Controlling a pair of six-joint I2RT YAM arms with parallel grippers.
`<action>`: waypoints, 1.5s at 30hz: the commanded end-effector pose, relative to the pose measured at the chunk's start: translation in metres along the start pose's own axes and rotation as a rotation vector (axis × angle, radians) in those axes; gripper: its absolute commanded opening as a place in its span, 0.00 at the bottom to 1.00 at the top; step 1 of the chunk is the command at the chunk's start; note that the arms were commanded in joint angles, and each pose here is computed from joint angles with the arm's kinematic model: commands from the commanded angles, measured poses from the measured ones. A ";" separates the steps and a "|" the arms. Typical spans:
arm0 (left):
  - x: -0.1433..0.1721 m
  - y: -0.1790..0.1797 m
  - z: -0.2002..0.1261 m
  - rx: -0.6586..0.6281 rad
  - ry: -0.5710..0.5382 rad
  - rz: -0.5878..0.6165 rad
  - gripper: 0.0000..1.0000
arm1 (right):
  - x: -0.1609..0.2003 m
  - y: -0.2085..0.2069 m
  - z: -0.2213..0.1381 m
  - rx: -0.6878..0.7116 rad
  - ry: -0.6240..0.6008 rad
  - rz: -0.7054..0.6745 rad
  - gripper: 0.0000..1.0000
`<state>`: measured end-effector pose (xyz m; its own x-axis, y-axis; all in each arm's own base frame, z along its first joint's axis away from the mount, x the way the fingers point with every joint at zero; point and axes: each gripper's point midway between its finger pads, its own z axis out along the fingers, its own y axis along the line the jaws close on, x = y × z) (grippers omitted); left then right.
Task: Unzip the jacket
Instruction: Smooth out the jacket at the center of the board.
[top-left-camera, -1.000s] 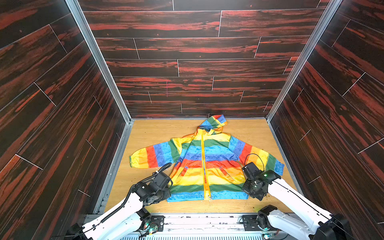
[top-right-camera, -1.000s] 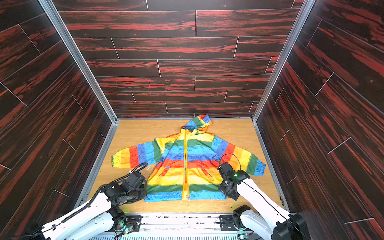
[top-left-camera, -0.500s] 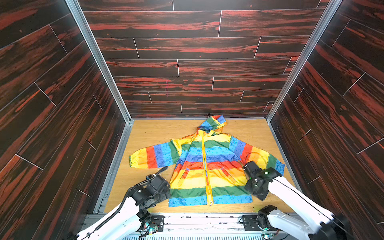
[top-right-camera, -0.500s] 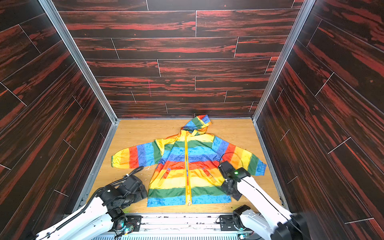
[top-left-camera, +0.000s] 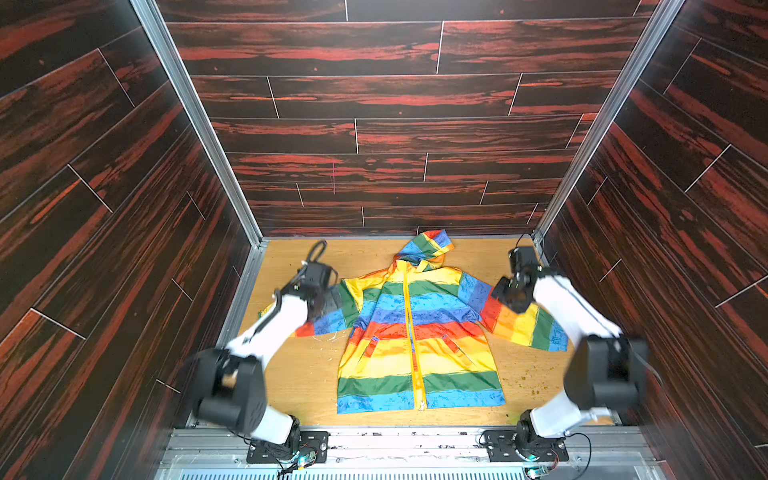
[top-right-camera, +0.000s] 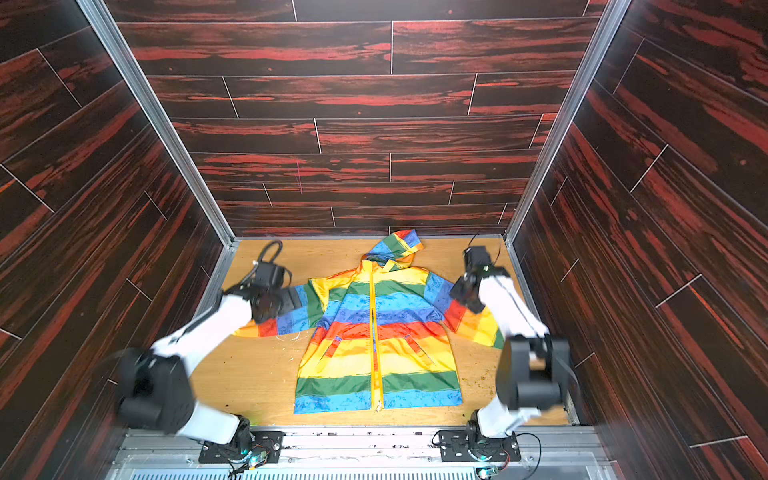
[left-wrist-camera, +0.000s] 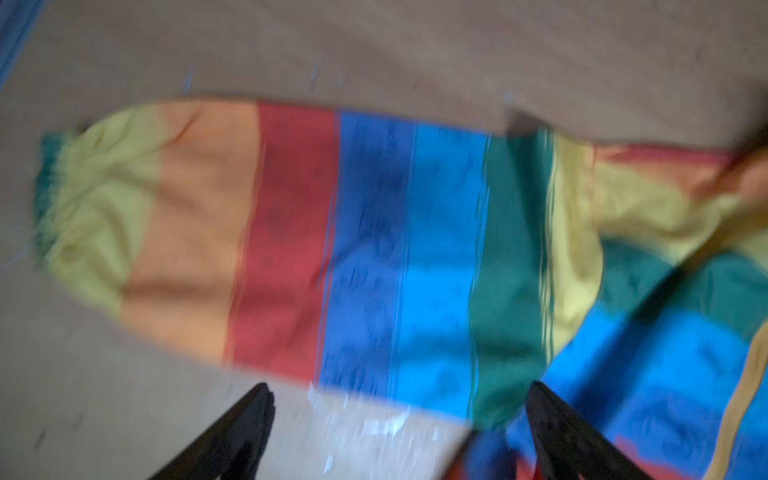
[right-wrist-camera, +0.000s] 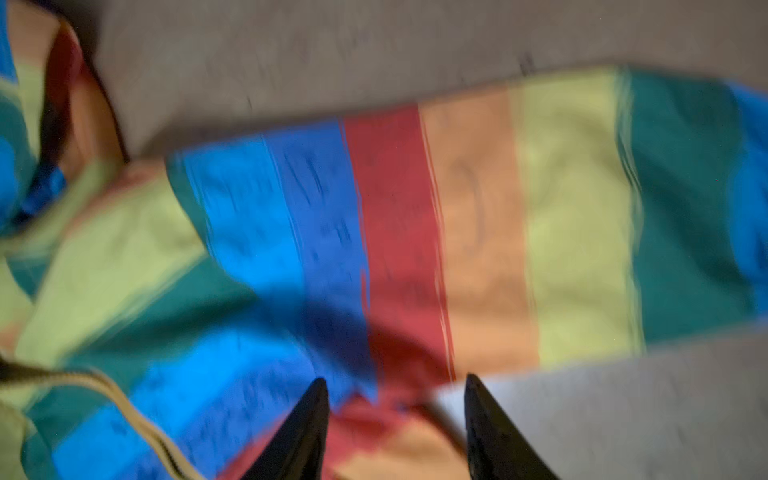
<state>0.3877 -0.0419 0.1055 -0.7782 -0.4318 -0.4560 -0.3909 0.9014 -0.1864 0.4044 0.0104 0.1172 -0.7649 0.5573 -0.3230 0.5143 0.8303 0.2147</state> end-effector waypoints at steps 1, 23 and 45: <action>-0.037 -0.039 0.014 0.236 0.008 0.071 0.96 | -0.024 0.044 0.017 -0.135 0.030 -0.131 0.63; -0.014 -0.102 0.111 0.266 0.301 0.245 0.70 | -0.014 0.048 0.106 0.103 0.269 -0.214 0.65; 0.003 -0.072 0.143 0.142 0.346 0.212 0.00 | -0.004 0.030 0.145 0.185 0.310 -0.189 0.00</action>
<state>0.5017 -0.1173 0.0206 -0.9478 -0.1813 -0.2623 -0.0963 0.9470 -0.3065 0.4870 0.0366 0.0195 -0.9194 0.3822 -0.0929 0.3803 0.9241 0.0377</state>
